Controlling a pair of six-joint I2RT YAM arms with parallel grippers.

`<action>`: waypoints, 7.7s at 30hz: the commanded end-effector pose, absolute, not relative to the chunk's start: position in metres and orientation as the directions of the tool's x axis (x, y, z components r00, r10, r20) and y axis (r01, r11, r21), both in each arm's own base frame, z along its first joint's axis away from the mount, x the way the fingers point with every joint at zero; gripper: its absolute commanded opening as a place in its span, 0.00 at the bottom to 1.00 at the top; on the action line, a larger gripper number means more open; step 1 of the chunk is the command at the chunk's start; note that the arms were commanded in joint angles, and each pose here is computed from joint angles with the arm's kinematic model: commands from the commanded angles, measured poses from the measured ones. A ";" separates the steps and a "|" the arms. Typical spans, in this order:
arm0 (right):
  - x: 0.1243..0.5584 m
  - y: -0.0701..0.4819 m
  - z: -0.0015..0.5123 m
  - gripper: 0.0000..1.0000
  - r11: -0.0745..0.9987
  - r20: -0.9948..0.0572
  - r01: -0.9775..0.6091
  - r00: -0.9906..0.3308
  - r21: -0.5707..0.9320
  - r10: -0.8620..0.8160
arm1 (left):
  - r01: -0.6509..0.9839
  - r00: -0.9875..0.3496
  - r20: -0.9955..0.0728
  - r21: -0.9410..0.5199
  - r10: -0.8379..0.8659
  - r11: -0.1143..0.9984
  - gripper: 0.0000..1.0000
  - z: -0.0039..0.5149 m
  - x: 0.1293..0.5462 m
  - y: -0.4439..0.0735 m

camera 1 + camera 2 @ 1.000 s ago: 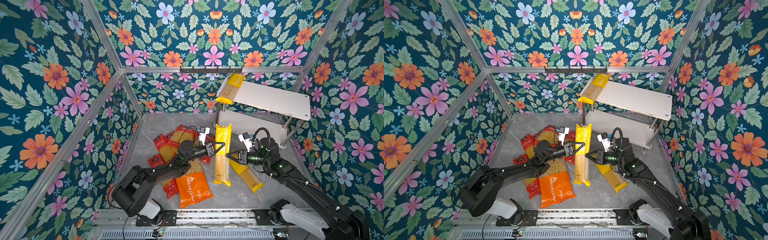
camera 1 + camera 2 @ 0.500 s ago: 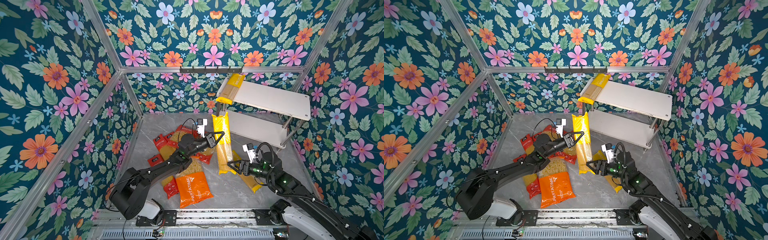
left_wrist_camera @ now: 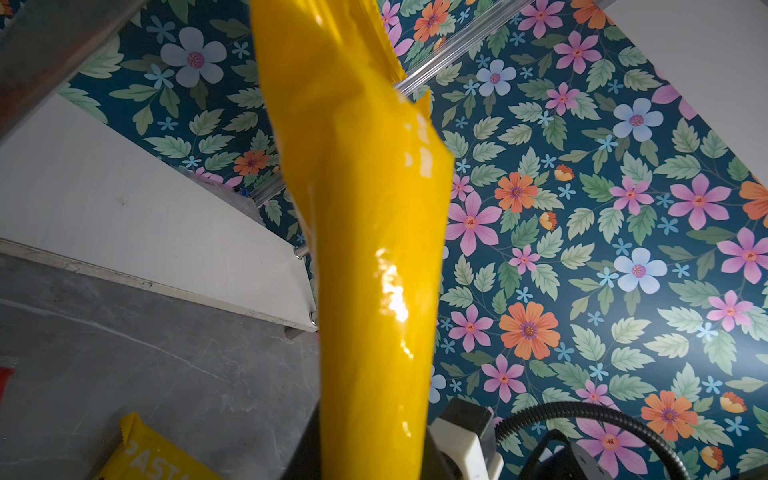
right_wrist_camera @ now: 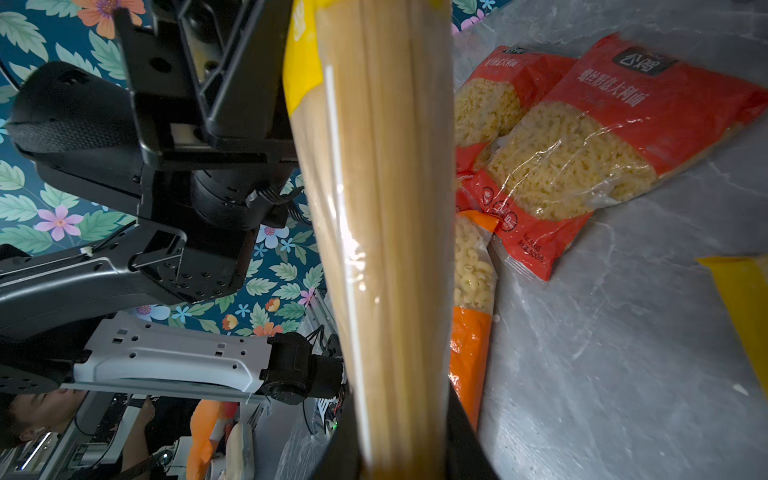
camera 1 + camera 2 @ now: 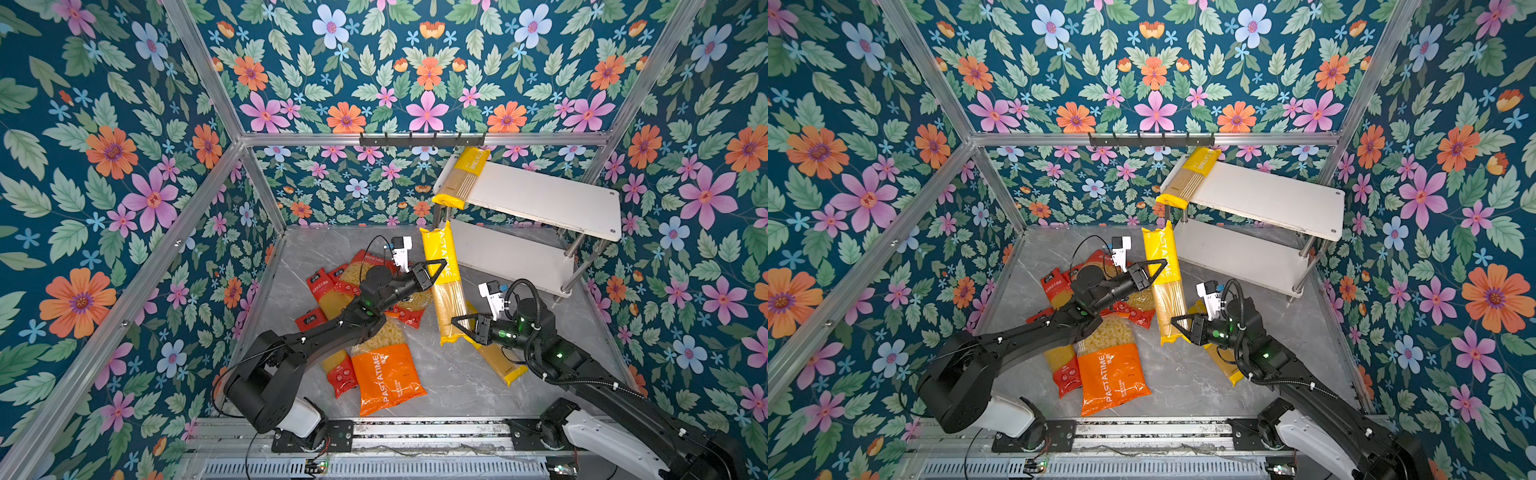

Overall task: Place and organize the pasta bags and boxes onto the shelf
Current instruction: 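Lift the second yellow pack upright with the right gripper toward the shelf, then carry the yellow pack to the upper shelf with the right gripper while the left releases, then set the yellow pack on the upper shelf beside the first pack with the right gripper, then release the pack and move the right gripper down to the third yellow pack, then grasp the third yellow PASTATIME pack with the right gripper while the left gripper steadies it, then lift the third yellow pack upright with the right gripper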

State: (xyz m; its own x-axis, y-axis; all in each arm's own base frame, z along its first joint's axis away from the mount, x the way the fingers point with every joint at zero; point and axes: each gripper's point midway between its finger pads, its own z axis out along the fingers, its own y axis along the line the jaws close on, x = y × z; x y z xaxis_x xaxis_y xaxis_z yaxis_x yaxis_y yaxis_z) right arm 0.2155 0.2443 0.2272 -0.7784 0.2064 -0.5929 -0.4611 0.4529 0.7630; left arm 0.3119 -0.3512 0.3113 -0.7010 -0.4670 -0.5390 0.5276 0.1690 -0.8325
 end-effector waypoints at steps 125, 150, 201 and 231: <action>0.322 0.114 0.263 0.61 0.553 -0.281 0.097 -0.781 0.827 0.557 | 0.354 -0.525 -0.698 -0.700 -0.488 0.620 0.73 0.302 0.412 -0.300; 0.223 0.085 0.051 0.76 0.882 -0.194 0.313 -0.898 0.351 0.396 | 0.334 -0.687 -0.679 -0.612 -0.259 0.717 0.73 0.124 0.256 -0.374; 0.256 0.175 0.059 0.08 0.563 -0.139 0.077 -0.934 0.823 0.330 | 0.320 -0.817 -0.543 -0.707 -0.194 0.631 0.39 0.091 0.248 -0.378; 0.234 0.233 0.238 0.00 0.345 -0.477 -0.390 -0.850 0.854 0.221 | 0.460 -0.795 -0.460 -0.882 -0.395 0.102 1.00 0.201 0.254 -0.347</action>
State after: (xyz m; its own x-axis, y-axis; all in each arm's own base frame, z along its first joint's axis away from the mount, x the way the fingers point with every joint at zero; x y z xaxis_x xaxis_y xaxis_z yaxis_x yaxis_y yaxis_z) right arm 0.2380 0.2198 0.1976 -0.8826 0.2400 -0.4042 -0.2721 0.4404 0.8556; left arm 0.2623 -0.3442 0.1640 -0.8043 -0.3846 -0.4530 0.3858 0.2420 -0.8903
